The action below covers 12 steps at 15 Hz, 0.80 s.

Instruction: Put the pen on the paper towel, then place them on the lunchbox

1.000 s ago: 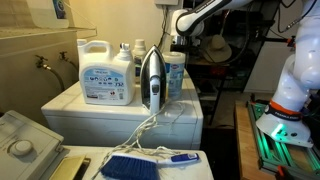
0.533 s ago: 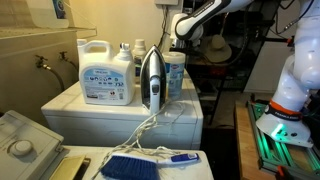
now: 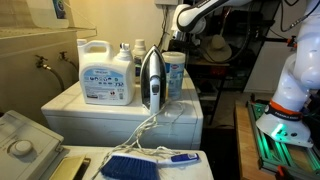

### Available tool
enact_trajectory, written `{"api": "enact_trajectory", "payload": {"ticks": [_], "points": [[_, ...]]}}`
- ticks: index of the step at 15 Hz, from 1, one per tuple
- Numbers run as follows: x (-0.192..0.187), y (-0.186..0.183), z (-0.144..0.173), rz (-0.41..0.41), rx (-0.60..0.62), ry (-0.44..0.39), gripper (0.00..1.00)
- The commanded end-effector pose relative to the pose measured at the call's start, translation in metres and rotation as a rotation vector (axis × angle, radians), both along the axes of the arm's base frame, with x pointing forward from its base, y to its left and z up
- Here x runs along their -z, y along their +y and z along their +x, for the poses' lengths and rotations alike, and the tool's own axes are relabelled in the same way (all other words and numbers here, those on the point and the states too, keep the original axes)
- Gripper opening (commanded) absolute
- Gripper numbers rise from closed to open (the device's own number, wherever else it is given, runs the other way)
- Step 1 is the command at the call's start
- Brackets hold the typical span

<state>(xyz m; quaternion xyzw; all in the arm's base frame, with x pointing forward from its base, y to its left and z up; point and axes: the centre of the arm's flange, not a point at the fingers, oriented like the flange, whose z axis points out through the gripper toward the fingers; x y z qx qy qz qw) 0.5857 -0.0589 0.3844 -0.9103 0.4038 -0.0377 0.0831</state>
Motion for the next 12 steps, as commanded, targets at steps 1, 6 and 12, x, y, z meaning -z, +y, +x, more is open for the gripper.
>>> {"api": "enact_trajectory", "payload": {"ticks": [1, 6, 12], "points": [[0.008, -0.003, 0.004, 0.032, -0.015, 0.000, 1.00], [0.025, 0.015, 0.025, 0.003, -0.093, 0.024, 1.00], [0.047, 0.042, 0.053, -0.037, -0.169, 0.045, 1.00]]}}
